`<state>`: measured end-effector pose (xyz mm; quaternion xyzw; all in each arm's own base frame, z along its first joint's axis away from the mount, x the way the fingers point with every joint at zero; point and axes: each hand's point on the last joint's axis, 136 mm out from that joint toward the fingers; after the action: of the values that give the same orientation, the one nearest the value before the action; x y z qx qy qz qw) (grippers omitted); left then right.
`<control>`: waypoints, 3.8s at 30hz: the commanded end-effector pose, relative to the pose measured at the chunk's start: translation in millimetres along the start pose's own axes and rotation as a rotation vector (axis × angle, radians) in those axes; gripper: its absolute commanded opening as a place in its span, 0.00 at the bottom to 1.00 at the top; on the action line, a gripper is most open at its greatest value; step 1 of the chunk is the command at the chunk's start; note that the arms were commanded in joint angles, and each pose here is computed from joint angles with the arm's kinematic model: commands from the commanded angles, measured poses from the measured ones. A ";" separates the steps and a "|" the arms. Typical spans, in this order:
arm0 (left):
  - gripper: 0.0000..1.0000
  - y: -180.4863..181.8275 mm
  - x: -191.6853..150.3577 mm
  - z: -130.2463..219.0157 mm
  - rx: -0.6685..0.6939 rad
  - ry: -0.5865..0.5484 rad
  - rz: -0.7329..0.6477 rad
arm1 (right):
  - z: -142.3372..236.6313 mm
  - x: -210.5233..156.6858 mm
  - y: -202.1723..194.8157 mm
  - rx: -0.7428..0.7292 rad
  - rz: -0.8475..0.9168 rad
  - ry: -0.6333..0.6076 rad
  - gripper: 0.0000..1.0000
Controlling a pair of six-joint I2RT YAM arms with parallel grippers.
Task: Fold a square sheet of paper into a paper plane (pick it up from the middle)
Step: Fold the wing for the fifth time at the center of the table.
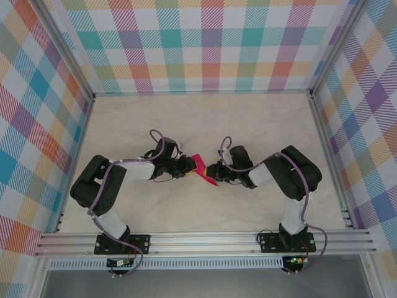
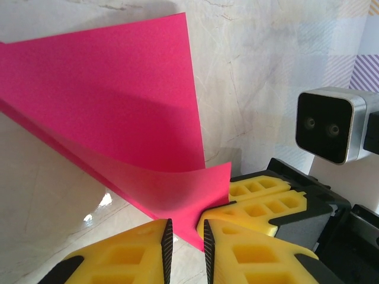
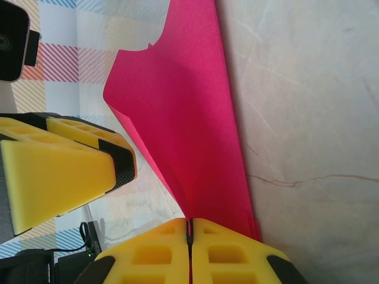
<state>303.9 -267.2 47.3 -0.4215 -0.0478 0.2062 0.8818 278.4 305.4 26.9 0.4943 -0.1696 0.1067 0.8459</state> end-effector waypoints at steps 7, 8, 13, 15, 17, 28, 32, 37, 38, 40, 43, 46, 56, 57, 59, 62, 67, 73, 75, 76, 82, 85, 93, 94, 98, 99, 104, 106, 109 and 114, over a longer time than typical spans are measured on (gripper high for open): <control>0.22 -16.0 1.8 -6.6 -0.037 0.005 -0.066 | -1.5 -1.1 -7.7 0.010 -0.050 0.007 0.06; 0.22 -16.1 2.9 -6.5 -0.033 0.001 -0.072 | -1.2 -0.4 -8.1 0.009 -0.054 0.006 0.06; 0.22 -15.2 6.3 -8.6 -0.037 -0.016 -0.079 | -1.0 -1.4 -11.0 0.001 -0.074 0.010 0.06; 0.22 -14.4 6.6 -9.7 -0.034 -0.014 -0.078 | -1.4 -2.0 -12.3 0.000 -0.081 0.013 0.05; 0.21 -14.0 7.2 -11.1 -0.032 -0.012 -0.080 | -1.5 -3.0 -13.4 -0.003 -0.086 0.016 0.05; 0.20 -7.7 10.9 -18.9 -0.013 -0.012 -0.071 | -1.8 -4.0 -14.4 -0.002 -0.099 0.027 0.08; 0.19 -6.0 12.1 -21.6 -0.006 -0.010 -0.072 | -2.3 -5.2 -15.0 -0.003 -0.101 0.033 0.10; 0.19 -5.0 14.0 -23.1 0.002 -0.015 -0.071 | -2.3 -5.3 -14.9 -0.006 -0.100 0.038 0.13; 0.19 -3.7 13.7 -23.5 0.006 -0.013 -0.068 | -2.5 -4.9 -14.6 -0.005 -0.099 0.040 0.13; 0.19 -1.3 13.2 -24.1 0.011 -0.011 -0.066 | -2.4 -5.1 -14.2 -0.005 -0.097 0.042 0.13; 0.19 2.0 13.1 -24.8 0.022 -0.011 -0.060 | -2.5 -4.8 -14.0 -0.006 -0.098 0.045 0.14; 0.18 4.3 13.1 -25.8 0.029 -0.011 -0.057 | -2.6 -4.9 -14.2 -0.009 -0.099 0.049 0.14; 0.18 9.9 13.6 -26.7 0.058 -0.012 -0.048 | -3.0 -2.5 -12.3 -0.009 -0.089 0.053 0.14; 0.18 11.1 14.0 -26.9 0.063 -0.013 -0.046 | -2.5 -5.5 -14.1 -0.021 -0.105 0.068 0.14; 0.18 13.2 14.2 -27.5 0.073 -0.011 -0.043 | -1.8 -2.3 -10.0 -0.019 -0.093 0.073 0.15; 0.18 15.0 14.2 -28.6 0.085 -0.006 -0.037 | 0.6 3.6 -0.3 -0.014 -0.063 0.084 0.19; 0.17 17.6 14.5 -29.5 0.098 -0.004 -0.037 | 7.5 11.8 11.3 -0.016 -0.032 0.079 0.25; 0.16 18.4 13.5 -30.0 0.100 0.003 -0.035 | 16.0 12.0 18.9 -0.033 -0.011 0.091 0.28; 0.16 17.9 13.4 -30.1 0.099 0.004 -0.036 | 20.2 10.7 21.2 -0.047 0.002 0.103 0.28; 0.16 17.6 13.2 -30.2 0.098 0.006 -0.036 | 21.7 10.2 22.0 -0.053 0.006 0.108 0.29; 0.16 17.5 12.4 -29.6 0.096 0.008 -0.040 | 27.9 -2.1 21.1 -0.073 0.010 0.161 0.29; 0.16 16.9 12.4 -29.5 0.094 0.007 -0.040 | 28.1 -7.3 17.2 -0.084 0.003 0.180 0.29; 0.16 15.2 12.0 -29.4 0.088 0.012 -0.042 | 21.8 -12.2 8.4 -0.094 -0.011 0.214 0.23; 0.16 14.4 12.1 -29.4 0.087 0.012 -0.042 | 21.0 -13.0 6.8 -0.096 -0.015 0.218 0.22; 0.16 14.0 12.1 -29.3 0.088 0.013 -0.044 | 18.7 -15.5 1.1 -0.109 -0.023 0.225 0.19; 0.16 13.7 12.2 -29.1 0.088 0.013 -0.043 | 18.6 -16.2 -0.3 -0.113 -0.026 0.226 0.18; 0.16 12.7 13.3 -29.3 0.091 0.012 -0.049 | 18.2 -21.8 -6.7 -0.123 -0.047 0.240 0.13; 0.16 11.5 13.8 -29.3 0.092 0.011 -0.053 | 18.0 -23.2 -8.1 -0.118 -0.058 0.243 0.13; 0.16 9.0 15.1 -28.8 0.091 0.008 -0.057 | 18.2 -25.8 -10.5 -0.119 -0.074 0.250 0.12; 0.16 0.5 15.7 -27.8 0.071 0.011 -0.070 | 18.9 -27.8 -14.7 -0.135 -0.093 0.256 0.11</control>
<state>324.1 -273.8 26.3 -0.3906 -0.0480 0.1923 0.8990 257.6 285.7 21.0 0.4326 -0.0621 0.1257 0.8906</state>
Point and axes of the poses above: each hand's point on the last joint's axis, 136 mm out from that joint toward the fingers, its own z axis back along the fingers, its own y axis along the line the jaws close on, x = y × z, and after that the axes turned 14 degrees about z, right-handed
